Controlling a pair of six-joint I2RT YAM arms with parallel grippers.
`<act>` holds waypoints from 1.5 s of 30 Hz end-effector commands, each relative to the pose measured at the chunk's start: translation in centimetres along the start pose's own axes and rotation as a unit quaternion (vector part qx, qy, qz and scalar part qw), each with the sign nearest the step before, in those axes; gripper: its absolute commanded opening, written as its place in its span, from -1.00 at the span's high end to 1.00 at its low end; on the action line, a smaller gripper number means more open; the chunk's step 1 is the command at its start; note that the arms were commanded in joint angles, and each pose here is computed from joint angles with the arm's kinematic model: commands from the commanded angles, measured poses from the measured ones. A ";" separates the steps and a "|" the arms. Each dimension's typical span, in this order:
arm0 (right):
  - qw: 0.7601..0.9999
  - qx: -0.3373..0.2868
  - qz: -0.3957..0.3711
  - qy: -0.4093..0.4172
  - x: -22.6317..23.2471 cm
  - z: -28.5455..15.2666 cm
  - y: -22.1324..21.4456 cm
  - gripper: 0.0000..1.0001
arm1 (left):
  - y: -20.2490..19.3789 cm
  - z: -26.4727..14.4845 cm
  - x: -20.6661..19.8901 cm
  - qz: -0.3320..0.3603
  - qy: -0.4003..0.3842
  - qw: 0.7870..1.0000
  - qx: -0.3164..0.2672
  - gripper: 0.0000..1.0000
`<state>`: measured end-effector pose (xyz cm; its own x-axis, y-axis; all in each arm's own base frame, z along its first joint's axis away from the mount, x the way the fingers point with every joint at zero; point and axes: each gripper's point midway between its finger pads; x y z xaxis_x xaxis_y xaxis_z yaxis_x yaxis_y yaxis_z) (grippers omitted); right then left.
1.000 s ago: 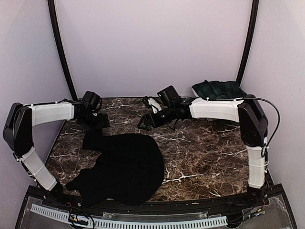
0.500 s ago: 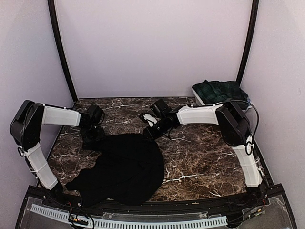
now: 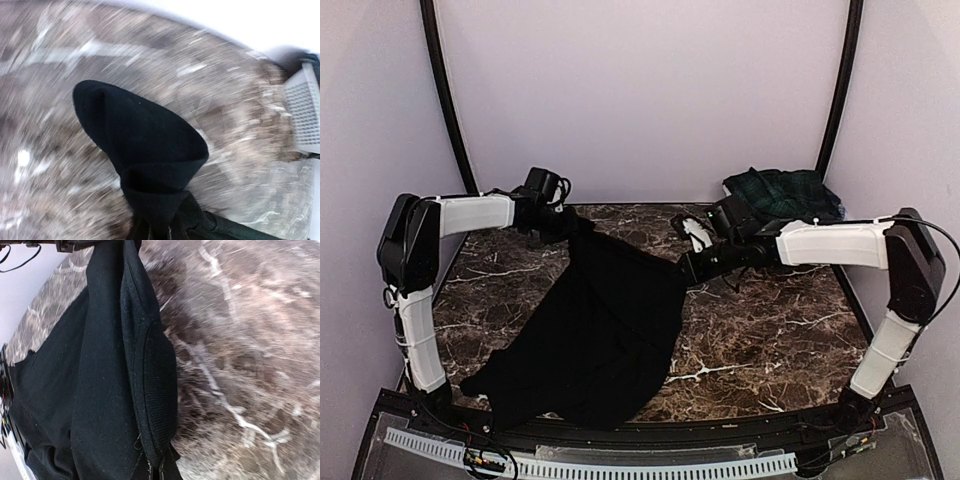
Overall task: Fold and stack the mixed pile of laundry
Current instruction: Adjust the crumpled T-shirt at the center of the board.
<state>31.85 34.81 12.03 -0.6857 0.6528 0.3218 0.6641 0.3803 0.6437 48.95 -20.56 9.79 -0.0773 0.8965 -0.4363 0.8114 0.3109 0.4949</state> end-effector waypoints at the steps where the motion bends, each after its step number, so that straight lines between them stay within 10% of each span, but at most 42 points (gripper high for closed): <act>1: 0.998 -0.033 0.042 -0.046 -3.0 -1.8 -0.7 1.00 | 7.9 -3.1 -7.1 0.086 -0.106 0.986 -0.093 0.75; 7: 0.989 -0.036 0.088 -0.115 -7.8 -2.1 -0.1 1.00 | 10.2 -2.8 -6.8 0.069 -0.061 0.995 -0.041 -0.49; 17: 0.984 -0.005 0.114 -0.137 -10.4 -2.6 -4.9 1.00 | -6.5 -9.2 5.2 -0.008 0.053 0.998 0.017 -0.98; 26: 0.979 0.007 0.133 -0.152 -10.0 -5.4 -8.0 1.00 | -14.8 -11.0 13.1 -0.037 0.205 0.975 0.082 -0.76; 35: 0.981 0.031 0.164 -0.096 -5.8 -6.7 -10.9 1.00 | -17.8 -7.0 11.0 0.010 0.179 0.973 0.147 -0.57; 45: 0.975 0.077 0.195 -0.081 -0.8 -7.3 -16.3 1.00 | -12.1 -1.3 6.7 0.076 0.157 0.976 0.131 0.92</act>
<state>21.61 23.48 6.58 -0.3754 0.8448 0.3812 0.8812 0.1979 0.4293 34.55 -15.93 1.97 -0.1701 0.9809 -0.0946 0.9360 0.1909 0.2956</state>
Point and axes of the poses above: each gripper's point midway between its finger pads, its own z axis out along the fingers, its own x axis along the line the jaws close on, y = z × x, and after that the axes turned 3 degrees about -z, right-handed
